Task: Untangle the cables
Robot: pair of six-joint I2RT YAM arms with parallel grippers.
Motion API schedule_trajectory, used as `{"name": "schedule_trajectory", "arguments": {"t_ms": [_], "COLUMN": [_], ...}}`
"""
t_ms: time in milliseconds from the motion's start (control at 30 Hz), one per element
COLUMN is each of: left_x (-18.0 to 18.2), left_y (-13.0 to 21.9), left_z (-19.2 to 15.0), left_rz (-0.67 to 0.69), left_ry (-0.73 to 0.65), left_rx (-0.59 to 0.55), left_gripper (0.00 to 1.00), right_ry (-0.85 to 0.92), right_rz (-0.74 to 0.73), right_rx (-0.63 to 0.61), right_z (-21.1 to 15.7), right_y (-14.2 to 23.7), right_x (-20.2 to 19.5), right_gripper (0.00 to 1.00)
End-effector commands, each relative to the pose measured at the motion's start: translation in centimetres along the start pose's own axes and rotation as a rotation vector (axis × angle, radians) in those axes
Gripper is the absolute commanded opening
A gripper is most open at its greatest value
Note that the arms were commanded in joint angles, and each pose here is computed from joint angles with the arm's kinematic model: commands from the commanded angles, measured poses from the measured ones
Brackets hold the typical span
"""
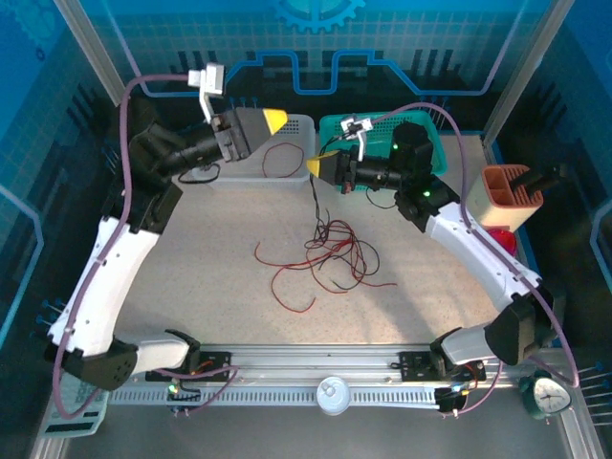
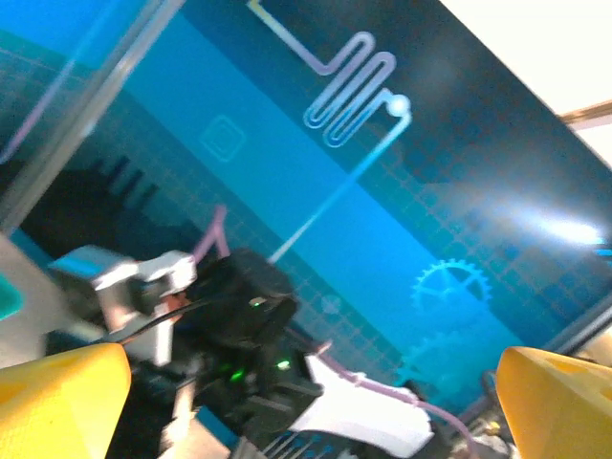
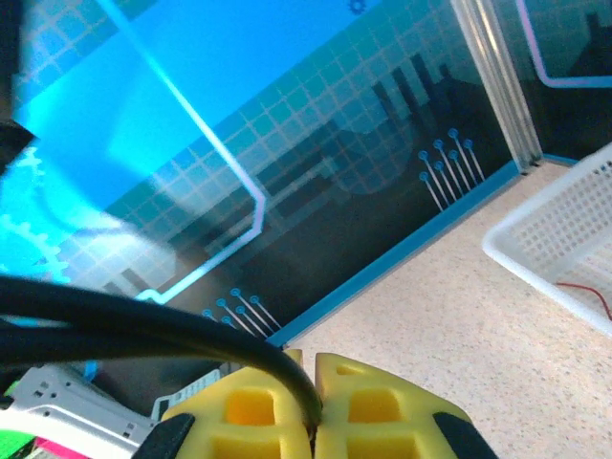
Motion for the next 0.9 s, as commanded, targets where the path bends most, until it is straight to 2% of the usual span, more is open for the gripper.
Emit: {"name": "schedule_trajectory", "arguments": {"t_ms": [0, 133, 300, 467, 600, 867], "left_x": [5.0, 6.9, 7.4, 7.4, 7.3, 6.6], "left_y": [0.1, -0.4, -1.0, -1.3, -1.3, -1.2], "left_z": [-3.2, -5.5, -6.6, -7.9, -8.7, -8.4], "left_rz": [0.159, 0.150, 0.127, 0.174, 0.174, 0.173], "left_ry": [-0.023, -0.034, -0.077, -0.208, -0.258, -0.301], "left_rx": [0.044, 0.082, 0.131, 0.197, 0.209, 0.193], "left_gripper": [0.99, 0.96, 0.81, 0.73, 0.69, 0.69], "right_ry": [0.056, 0.063, 0.053, 0.026, 0.004, -0.007], "right_rz": [0.097, 0.130, 0.130, 0.107, 0.087, 0.069], "right_rx": [0.028, 0.037, 0.057, 0.096, 0.136, 0.182], "right_z": [-0.1, 0.0, -0.1, -0.9, -1.9, -3.2], "right_y": [1.2, 1.6, 1.1, 0.0, -0.8, -2.0], "right_x": [2.8, 3.9, 3.9, 3.1, 2.4, 1.9], "right_gripper": [0.00, 0.00, 0.00, 0.00, 0.00, 0.00]}}
Point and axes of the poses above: each hand's point on the last joint's axis, 136 mm out from that joint toward the fingers, its own y axis back along the fingers, its own x axis along the line the jaws close on, z = x × y, the point moved 4 cm from there along y, back along the fingers, and after that the axes turned 14 degrees about -y, right-handed, at the moved point
